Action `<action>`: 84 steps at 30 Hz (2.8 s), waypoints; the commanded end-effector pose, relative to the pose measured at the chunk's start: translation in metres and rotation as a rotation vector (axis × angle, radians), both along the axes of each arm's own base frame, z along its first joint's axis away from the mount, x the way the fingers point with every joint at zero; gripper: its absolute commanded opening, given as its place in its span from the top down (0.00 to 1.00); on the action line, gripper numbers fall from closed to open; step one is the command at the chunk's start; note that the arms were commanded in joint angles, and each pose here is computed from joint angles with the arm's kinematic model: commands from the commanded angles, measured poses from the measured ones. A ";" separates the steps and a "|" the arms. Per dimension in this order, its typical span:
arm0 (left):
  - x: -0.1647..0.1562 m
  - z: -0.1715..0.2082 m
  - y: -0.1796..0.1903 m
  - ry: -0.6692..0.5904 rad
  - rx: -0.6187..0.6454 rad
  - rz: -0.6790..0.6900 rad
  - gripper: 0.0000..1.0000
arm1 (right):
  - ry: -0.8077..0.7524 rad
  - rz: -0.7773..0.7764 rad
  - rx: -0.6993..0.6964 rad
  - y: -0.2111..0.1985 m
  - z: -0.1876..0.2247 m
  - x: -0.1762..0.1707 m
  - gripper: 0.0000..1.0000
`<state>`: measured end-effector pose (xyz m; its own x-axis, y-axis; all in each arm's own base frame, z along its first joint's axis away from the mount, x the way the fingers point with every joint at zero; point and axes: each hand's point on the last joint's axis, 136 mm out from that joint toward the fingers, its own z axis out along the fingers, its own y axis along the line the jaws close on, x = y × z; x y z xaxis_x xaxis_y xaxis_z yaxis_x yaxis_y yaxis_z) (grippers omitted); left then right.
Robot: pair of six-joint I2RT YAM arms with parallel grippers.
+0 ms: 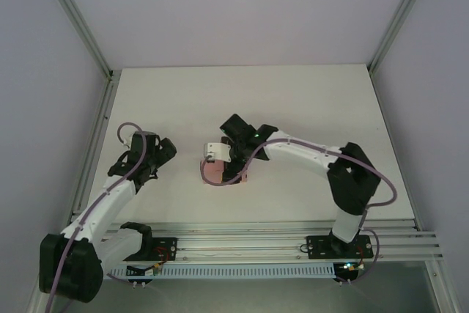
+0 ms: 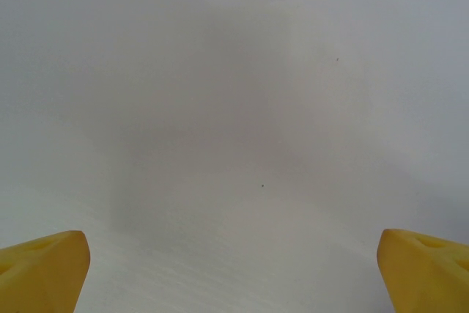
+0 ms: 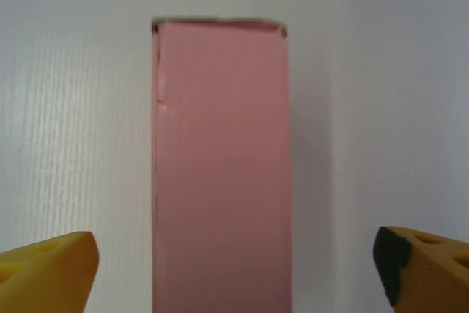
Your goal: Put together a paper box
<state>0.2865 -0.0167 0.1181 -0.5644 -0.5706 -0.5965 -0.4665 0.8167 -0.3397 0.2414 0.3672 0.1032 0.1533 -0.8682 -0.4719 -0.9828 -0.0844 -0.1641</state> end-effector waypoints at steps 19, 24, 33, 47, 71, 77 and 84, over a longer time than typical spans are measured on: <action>-0.017 0.002 0.011 -0.033 0.016 0.024 0.00 | -0.993 -0.212 -0.074 -0.033 0.043 0.136 0.55; -0.018 0.001 0.010 -0.028 0.016 0.021 0.00 | -1.008 -0.195 -0.089 -0.036 0.018 0.137 0.52; -0.016 0.003 0.011 -0.036 0.027 0.021 0.00 | -0.674 -0.186 -0.071 -0.058 -0.001 0.080 0.23; 0.028 0.031 0.036 -0.180 0.258 0.048 0.00 | -0.266 -0.921 0.459 -0.160 0.091 0.119 0.00; 0.106 -0.032 0.026 -0.437 0.391 -0.232 0.00 | -0.398 -1.464 0.719 -0.328 0.048 0.175 0.00; 0.108 -0.033 0.028 -0.419 0.401 -0.222 0.00 | -0.395 -1.429 0.746 -0.325 0.043 0.152 0.00; 0.110 -0.035 0.022 -0.411 0.392 -0.257 0.00 | -0.414 -1.457 0.874 -0.338 0.004 0.140 0.00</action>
<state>0.3880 0.0116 0.0744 -0.3533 -0.1562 -0.9224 -0.1750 0.9796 -0.0988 0.3777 0.0407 0.0928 -0.3541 -0.0095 -0.9352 -0.0873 0.9959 0.0229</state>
